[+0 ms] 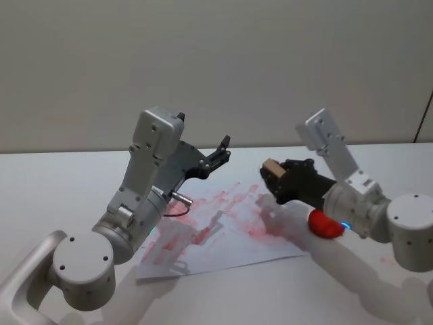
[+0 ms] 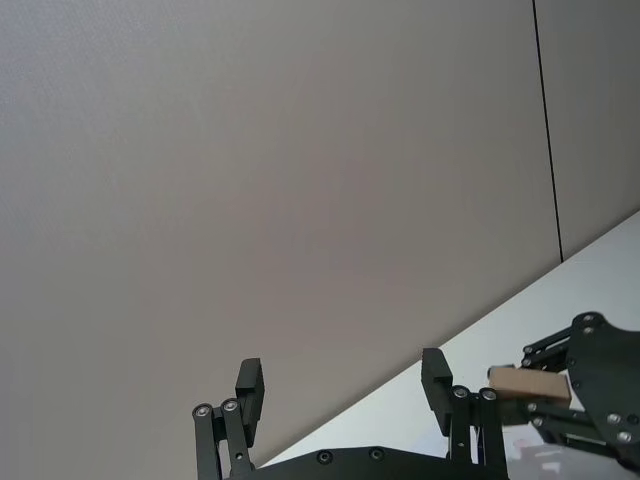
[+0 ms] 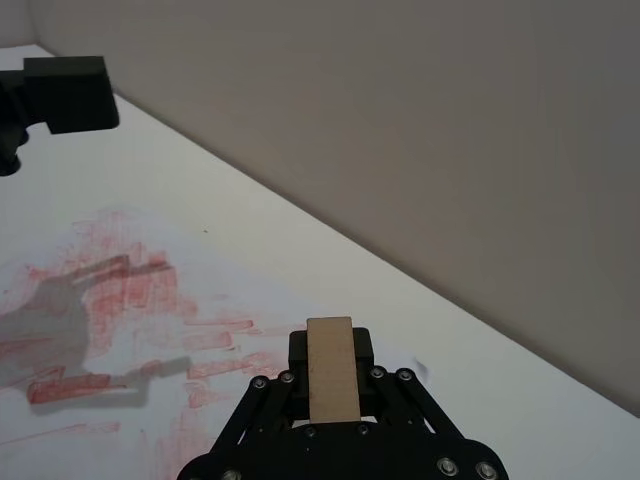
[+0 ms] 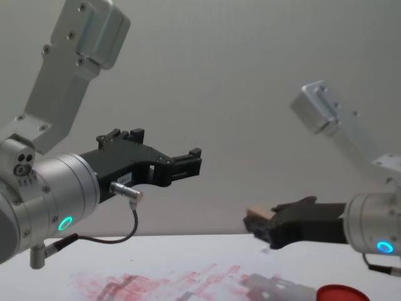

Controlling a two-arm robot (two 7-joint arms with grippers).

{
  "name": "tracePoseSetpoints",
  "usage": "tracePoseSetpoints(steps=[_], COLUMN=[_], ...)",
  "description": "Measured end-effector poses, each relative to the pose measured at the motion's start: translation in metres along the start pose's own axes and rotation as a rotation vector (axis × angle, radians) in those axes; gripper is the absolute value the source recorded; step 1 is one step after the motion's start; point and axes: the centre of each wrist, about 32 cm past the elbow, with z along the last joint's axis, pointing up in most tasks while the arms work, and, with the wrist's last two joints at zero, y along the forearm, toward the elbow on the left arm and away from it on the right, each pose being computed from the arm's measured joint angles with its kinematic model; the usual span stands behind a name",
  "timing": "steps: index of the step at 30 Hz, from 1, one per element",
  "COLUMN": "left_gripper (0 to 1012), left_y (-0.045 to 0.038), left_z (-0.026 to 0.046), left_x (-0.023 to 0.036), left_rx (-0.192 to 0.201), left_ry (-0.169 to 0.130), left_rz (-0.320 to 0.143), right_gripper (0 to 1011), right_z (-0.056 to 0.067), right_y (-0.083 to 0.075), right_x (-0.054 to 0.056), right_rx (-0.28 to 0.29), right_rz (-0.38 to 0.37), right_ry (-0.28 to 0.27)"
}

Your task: Use the one hand to pick up the stamp and affix it onto the A4 paper.

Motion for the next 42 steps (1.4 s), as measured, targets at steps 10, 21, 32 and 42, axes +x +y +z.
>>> tracePoseSetpoints(steps=[10, 21, 32, 42], left_gripper=[1001, 1001, 1001, 1001], left_y=[0.0000, 0.0000, 0.0000, 0.0000], left_z=[0.0000, 0.0000, 0.0000, 0.0000], left_x=[0.0000, 0.0000, 0.0000, 0.0000], left_rx=[0.000, 0.000, 0.000, 0.000], left_ry=[0.000, 0.000, 0.000, 0.000], left_rz=[0.000, 0.000, 0.000, 0.000], right_gripper=[220, 220, 220, 220], right_z=[-0.005, -0.015, -0.022, -0.026], right_y=[-0.028, -0.057, -0.060, -0.052], right_x=[-0.001, -0.006, -0.003, 0.002], right_rx=[-0.024, -0.092, -0.141, -0.186], right_rz=[-0.112, -0.181, -0.181, -0.155], right_ry=[0.051, 0.127, 0.160, 0.175])
